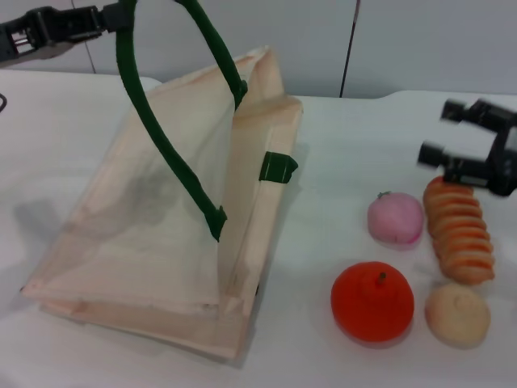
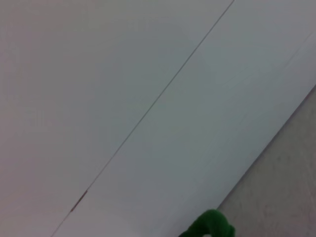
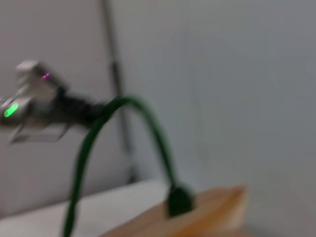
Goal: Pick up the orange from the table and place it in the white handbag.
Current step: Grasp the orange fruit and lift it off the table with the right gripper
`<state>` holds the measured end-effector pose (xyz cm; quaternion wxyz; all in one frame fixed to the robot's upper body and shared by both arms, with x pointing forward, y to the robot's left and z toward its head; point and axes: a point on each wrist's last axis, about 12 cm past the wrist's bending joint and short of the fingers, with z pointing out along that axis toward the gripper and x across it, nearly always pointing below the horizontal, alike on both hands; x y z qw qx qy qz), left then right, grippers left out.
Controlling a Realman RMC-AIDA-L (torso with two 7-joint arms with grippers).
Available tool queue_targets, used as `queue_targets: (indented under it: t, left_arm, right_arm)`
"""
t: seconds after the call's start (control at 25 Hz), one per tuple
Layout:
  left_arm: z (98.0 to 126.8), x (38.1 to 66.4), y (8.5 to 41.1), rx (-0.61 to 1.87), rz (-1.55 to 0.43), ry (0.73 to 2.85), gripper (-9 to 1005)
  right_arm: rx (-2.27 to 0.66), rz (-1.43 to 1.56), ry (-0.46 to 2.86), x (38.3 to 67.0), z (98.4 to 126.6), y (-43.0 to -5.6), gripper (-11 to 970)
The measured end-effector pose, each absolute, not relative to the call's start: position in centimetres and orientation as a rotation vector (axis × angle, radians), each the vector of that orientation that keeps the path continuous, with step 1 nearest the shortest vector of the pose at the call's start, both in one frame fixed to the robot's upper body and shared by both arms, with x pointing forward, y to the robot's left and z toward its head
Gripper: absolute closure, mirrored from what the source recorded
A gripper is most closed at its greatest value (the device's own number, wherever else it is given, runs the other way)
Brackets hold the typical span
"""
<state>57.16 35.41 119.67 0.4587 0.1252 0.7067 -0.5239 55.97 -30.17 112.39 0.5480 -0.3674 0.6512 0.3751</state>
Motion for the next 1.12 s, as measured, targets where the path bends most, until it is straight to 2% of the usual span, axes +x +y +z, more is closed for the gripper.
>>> queue_targets:
  t: [0.36, 1.12]
  left_arm:
    - [119.7, 57.2, 35.5, 0.304, -1.287, 1.738, 885]
    - [119.9, 57.3, 35.8, 0.29, -1.279, 1.74, 886]
  right_arm:
    - [-1.189, 0.979, 1.594, 55.0, 112.4, -26.2, 94]
    - [-1.396, 0.884, 1.89, 55.1, 109.6, -24.2, 117]
